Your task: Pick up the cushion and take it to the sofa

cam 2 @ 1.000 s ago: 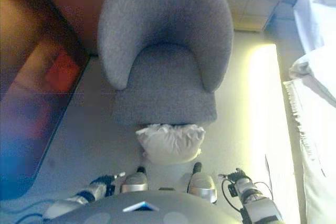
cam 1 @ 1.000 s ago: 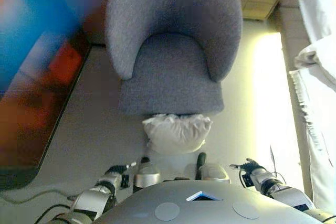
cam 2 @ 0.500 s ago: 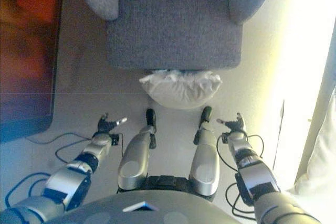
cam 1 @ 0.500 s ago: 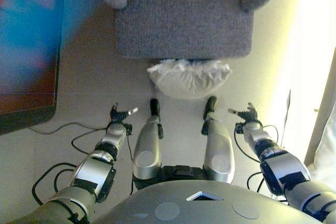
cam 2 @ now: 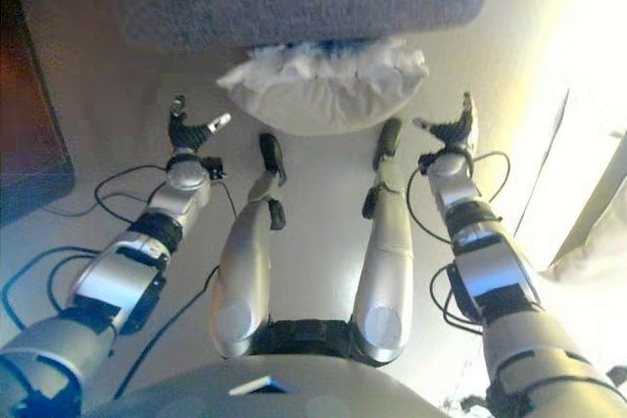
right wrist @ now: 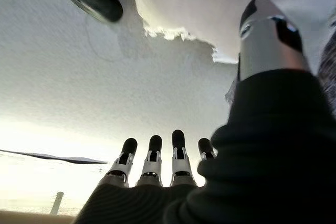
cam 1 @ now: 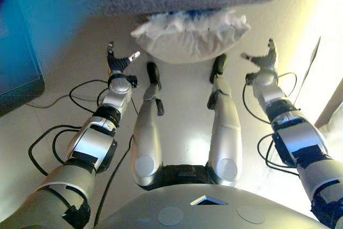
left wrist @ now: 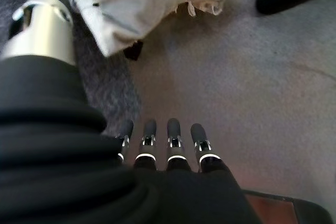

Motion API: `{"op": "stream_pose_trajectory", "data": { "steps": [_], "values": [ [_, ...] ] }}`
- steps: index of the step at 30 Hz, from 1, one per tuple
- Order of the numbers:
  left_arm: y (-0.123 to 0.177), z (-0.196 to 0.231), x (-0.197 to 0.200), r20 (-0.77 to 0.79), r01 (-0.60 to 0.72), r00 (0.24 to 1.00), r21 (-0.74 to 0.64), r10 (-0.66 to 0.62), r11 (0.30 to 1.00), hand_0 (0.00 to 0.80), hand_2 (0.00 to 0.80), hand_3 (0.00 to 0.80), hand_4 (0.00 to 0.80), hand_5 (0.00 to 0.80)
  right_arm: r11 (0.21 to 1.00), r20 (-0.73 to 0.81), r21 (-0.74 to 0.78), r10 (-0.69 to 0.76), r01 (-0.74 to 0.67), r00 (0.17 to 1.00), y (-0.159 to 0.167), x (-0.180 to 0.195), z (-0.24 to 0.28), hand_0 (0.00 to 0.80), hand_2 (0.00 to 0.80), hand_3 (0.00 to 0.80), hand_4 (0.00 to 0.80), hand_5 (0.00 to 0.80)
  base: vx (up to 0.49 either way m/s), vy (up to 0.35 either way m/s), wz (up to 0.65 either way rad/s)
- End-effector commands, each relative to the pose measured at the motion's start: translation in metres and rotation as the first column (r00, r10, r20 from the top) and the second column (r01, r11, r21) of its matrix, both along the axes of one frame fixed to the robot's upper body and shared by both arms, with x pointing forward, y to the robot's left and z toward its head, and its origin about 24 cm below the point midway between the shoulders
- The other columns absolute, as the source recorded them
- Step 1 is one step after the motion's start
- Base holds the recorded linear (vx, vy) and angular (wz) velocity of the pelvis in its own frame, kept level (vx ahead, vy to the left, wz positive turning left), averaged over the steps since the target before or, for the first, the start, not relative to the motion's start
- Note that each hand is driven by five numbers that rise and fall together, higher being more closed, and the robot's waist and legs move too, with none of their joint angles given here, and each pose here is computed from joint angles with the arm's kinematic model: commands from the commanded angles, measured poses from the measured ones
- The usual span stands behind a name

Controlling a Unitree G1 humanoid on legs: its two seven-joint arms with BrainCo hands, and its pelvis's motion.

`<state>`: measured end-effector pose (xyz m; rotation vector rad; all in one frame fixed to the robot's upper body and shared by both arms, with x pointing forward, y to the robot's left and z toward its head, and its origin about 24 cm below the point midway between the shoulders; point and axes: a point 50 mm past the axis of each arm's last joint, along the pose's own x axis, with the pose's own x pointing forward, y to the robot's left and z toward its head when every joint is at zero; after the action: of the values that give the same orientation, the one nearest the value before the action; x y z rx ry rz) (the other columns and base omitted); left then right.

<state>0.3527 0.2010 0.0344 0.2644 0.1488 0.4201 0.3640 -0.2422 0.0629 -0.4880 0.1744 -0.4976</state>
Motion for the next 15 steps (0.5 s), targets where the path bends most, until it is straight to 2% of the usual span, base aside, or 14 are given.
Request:
{"op": "stream_pose_trajectory", "data": {
  "steps": [1,7,15],
  "values": [
    [0.011,0.027,0.007,0.163,-0.076,0.983,-0.042,0.082,0.996,0.0,0.0,0.0,0.0,0.0,0.998,0.147,-0.06,-0.001,0.01,0.989,-0.005,0.006,0.029,0.0,0.0,0.0,0.0,0.0,0.0,0.0,0.0],
    [0.008,0.066,0.021,0.316,-0.059,0.946,-0.062,0.076,0.996,0.0,0.0,0.0,0.0,0.0,0.997,0.291,-0.083,0.031,-0.007,0.956,0.003,0.021,0.073,0.0,0.0,0.0,0.0,0.0,-0.02,-0.008,0.09],
    [0.009,0.099,0.033,0.401,-0.026,0.914,-0.099,0.064,0.995,0.0,0.0,0.0,0.0,0.0,0.988,0.4,-0.127,0.132,-0.088,0.907,0.017,0.035,0.117,0.0,0.0,0.0,0.0,0.0,-0.034,0.028,0.06]
  ]
}}
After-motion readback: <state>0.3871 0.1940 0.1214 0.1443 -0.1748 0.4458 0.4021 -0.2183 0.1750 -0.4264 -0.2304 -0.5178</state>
